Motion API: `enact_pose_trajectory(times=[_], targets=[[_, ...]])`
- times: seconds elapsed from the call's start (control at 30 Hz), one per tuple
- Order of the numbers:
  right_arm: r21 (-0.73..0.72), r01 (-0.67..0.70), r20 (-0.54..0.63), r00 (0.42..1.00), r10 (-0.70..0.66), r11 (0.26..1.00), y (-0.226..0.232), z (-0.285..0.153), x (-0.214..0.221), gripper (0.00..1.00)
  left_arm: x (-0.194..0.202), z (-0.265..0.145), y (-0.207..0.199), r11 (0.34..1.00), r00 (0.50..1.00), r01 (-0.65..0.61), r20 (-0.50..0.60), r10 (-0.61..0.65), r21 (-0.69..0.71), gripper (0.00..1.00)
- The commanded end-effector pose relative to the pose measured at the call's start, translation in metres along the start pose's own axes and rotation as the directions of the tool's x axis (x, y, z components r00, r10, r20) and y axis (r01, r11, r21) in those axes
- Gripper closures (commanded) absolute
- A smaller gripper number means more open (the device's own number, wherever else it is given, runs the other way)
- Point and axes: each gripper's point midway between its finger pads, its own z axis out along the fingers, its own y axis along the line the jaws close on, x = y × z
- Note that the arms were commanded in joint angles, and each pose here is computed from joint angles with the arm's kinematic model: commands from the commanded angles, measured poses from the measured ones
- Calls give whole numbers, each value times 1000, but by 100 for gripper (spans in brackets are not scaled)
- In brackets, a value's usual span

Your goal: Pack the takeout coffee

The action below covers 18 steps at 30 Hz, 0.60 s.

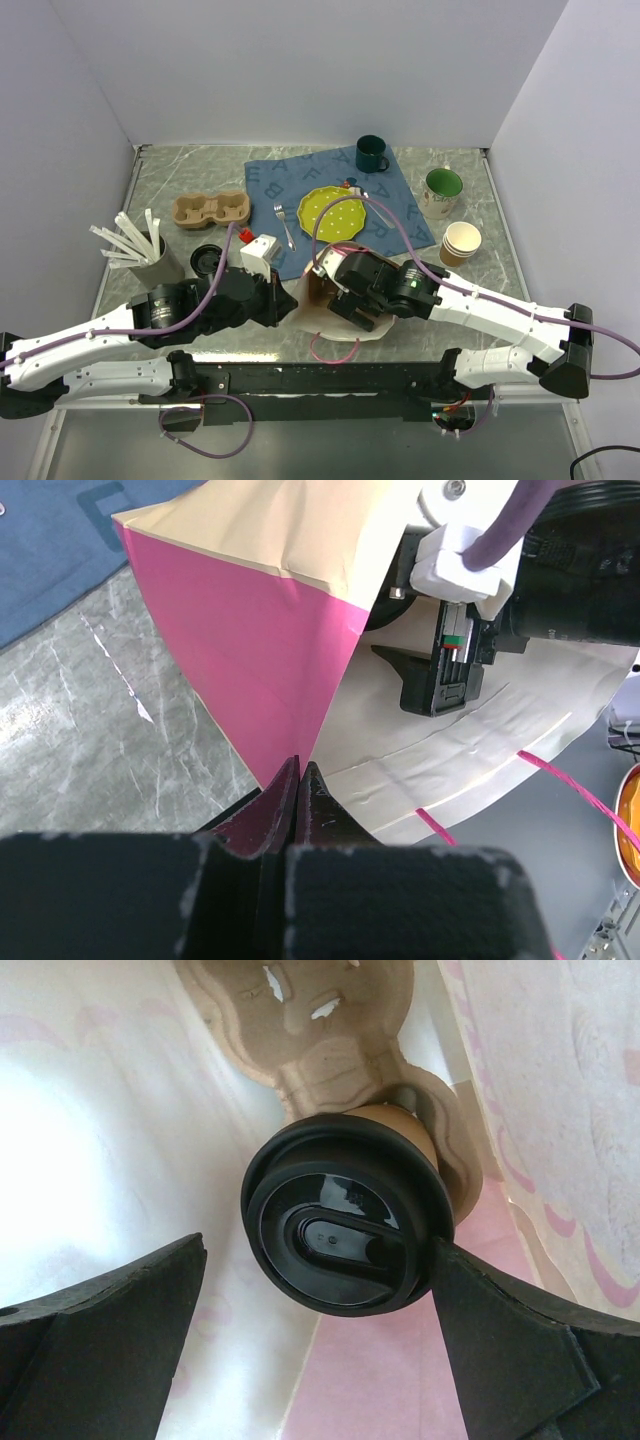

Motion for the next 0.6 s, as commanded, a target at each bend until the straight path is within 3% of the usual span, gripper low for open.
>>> enact_pose_trajectory(times=[0.0, 0.27, 0.33, 0.57], targets=[[100, -148, 98, 985, 139, 984, -28, -12, -26, 0, 4, -8, 2, 1000, 999, 4, -32, -5, -15, 99], [76, -139, 126, 984, 128, 987, -27, -16, -33, 0, 5, -8, 3, 1000, 999, 10, -35, -11, -21, 99], [52, -131, 137, 983, 123, 990, -23, -17, -35, 6, 5, -8, 3, 1000, 999, 13, -35, -13, -19, 99], [42, -128, 149, 981, 120, 991, -23, -17, -42, 13, 3, -8, 1, 1000, 999, 16, -33, -16, -17, 99]])
